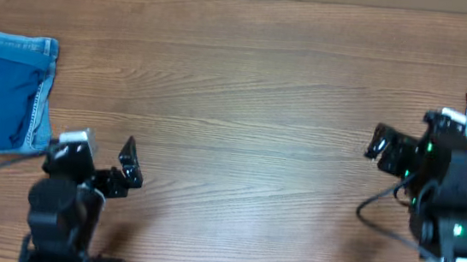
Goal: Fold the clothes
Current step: 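Reach the right gripper to the dark navy t-shirt and grasp it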
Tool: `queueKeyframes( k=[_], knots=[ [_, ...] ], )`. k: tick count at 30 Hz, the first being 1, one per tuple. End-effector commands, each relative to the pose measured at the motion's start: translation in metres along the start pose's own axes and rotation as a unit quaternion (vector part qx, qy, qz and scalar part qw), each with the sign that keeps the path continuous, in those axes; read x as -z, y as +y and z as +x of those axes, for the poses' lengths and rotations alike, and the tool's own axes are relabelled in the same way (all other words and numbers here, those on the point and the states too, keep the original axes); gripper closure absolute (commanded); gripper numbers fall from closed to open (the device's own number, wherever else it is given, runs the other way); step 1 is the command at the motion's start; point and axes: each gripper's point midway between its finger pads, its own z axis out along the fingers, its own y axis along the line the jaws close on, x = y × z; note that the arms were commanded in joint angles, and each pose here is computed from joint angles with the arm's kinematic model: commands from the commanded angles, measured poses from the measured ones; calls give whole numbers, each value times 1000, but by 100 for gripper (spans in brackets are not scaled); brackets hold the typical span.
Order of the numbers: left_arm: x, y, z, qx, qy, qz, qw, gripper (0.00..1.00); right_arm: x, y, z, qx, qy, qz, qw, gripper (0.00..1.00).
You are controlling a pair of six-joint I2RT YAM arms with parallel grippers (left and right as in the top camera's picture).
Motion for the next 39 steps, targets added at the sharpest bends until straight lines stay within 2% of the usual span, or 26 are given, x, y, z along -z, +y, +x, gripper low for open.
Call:
queueKeyframes(
  k=[1, 4, 6, 7, 8, 11, 15, 21, 32, 33, 34, 35, 36, 38, 39],
  knots=[
    [-10, -21, -15, -16, 37, 47, 998, 0, -5, -3, -31, 1, -4, 10, 1000, 0],
    [-27, -25, -14, -14, 72, 50, 996, 0, -17, -51, -48, -57, 0, 73, 996, 0],
    [-33, -26, -12, -13, 84, 51, 995, 0, -18, -103, -55, -107, -2, 131, 986, 0],
    [-35, -25, -11, -12, 90, 50, 995, 0, -14, -148, -57, -150, -4, 178, 972, 0],
    [-37, -25, -10, -12, 93, 50, 994, 0, -9, -189, -56, -185, -10, 221, 958, 0],
    [-37, -25, -9, -12, 94, 49, 994, 0, 1, -270, -55, -246, -45, 291, 923, 0],
    [-37, -25, -9, -12, 95, 49, 994, 0, -20, -335, -25, -272, -15, 333, 903, 0],
    [-36, -24, -6, -12, 101, 48, 994, 0, -66, -370, 4, -283, 17, 338, 897, 0],
    [-36, -24, -5, -12, 102, 47, 994, 0, -73, -394, 48, -306, 71, 374, 873, 3],
    [-36, -24, -5, -12, 102, 47, 994, 0, -73, -395, 49, -306, 72, 375, 872, 8],
    [-36, -24, -5, -12, 103, 47, 994, 0, -72, -395, 50, -306, 74, 377, 871, 23],
    [-36, -24, -5, -12, 103, 47, 994, 0, -72, -395, 51, -307, 76, 377, 870, 50],
    [-36, -24, -5, -12, 103, 47, 994, 0, -72, -395, 51, -307, 76, 377, 870, 55],
    [-36, -24, -5, -12, 103, 47, 994, 0, -72, -395, 52, -308, 77, 377, 870, 74],
    [-36, -24, -5, -12, 102, 47, 994, 0, -72, -395, 51, -307, 76, 377, 870, 78]
  ],
)
